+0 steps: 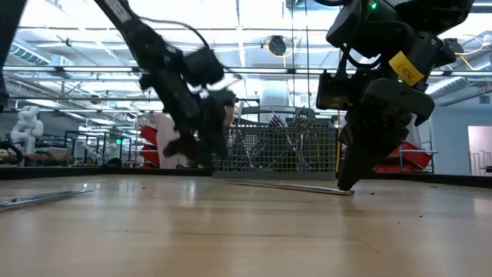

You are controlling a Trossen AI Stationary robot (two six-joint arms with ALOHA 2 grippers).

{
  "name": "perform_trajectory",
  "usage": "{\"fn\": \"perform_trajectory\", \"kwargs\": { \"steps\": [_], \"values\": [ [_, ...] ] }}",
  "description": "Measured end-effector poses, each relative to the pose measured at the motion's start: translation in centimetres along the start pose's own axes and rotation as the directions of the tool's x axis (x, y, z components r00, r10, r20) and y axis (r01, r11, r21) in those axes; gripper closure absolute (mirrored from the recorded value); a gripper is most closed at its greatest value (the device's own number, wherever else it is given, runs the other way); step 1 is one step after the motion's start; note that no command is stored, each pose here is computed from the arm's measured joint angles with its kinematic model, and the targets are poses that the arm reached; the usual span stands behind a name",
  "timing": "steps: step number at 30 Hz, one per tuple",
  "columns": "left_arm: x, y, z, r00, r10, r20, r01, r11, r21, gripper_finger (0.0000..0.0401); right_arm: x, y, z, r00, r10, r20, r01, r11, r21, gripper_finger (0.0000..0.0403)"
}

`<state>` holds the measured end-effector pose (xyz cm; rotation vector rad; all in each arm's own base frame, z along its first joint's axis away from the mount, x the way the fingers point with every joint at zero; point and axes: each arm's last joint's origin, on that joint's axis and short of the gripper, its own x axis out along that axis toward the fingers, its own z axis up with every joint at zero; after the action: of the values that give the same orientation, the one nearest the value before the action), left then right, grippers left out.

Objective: Sort silverware

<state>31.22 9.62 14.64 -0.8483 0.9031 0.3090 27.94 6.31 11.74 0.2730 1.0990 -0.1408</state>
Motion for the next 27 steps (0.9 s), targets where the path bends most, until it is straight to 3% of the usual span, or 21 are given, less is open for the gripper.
{"fn": "perform_trajectory", "kwargs": {
  "steps": [4,11,20,27],
  "values": [
    [1.9,0.8,0.0,1.0,-0.004,-0.017,0.003,0.998,-0.057,0.0189,0.1,-0.2,-0.5,1.0,-0.005,-0.009,0.005,1.0,0.005,0.0403],
    [2.4,0.8,0.6,0.998,-0.045,0.042,0.049,0.995,-0.088,0.0189,0.2,-0.2,-0.5,1.0,0.001,-0.001,-0.001,1.0,-0.013,0.0403],
    [3.9,2.1,0.4,0.998,-0.063,-0.027,0.059,0.991,-0.122,0.0189,0.2,-0.2,-0.5,1.0,0.004,0.002,-0.004,0.999,-0.038,0.0403],
    [5.2,2.6,0.2,0.986,-0.149,-0.076,0.139,0.983,-0.123,0.0189,0.3,-0.2,-0.5,1.0,0.012,-0.002,-0.012,0.998,-0.056,0.0403]
  ]
}}
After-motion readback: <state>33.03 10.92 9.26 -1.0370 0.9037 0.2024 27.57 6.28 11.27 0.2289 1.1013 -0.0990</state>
